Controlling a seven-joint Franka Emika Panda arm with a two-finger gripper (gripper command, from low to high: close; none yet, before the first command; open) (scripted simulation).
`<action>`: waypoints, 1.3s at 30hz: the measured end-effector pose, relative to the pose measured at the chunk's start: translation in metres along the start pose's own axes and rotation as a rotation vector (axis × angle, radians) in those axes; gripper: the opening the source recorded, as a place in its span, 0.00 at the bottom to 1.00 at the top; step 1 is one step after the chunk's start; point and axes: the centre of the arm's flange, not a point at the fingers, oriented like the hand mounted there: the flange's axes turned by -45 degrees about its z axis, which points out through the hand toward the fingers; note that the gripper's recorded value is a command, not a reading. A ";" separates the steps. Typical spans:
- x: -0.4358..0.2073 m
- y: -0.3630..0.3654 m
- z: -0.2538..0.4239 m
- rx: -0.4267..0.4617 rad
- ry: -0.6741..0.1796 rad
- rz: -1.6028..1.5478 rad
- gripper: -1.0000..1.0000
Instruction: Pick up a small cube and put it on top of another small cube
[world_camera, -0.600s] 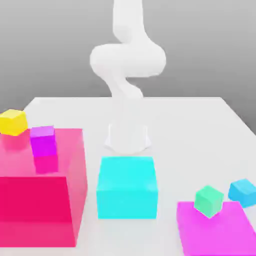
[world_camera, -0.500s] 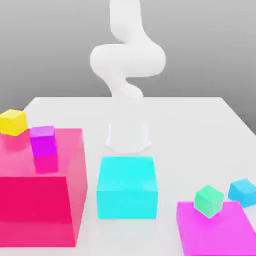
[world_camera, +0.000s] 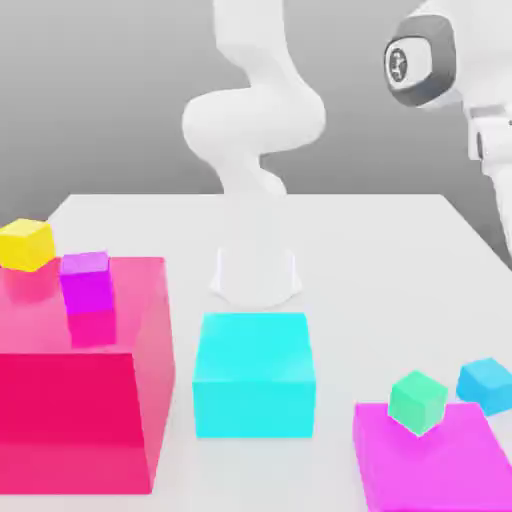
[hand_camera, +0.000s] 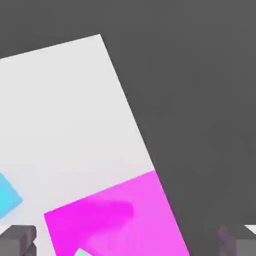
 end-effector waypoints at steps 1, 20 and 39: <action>0.005 -0.013 0.019 0.023 -0.019 -0.067 0.50; 0.003 -0.110 0.188 0.161 -0.140 -0.484 0.00; -0.239 0.099 -0.079 0.005 -0.209 0.539 0.00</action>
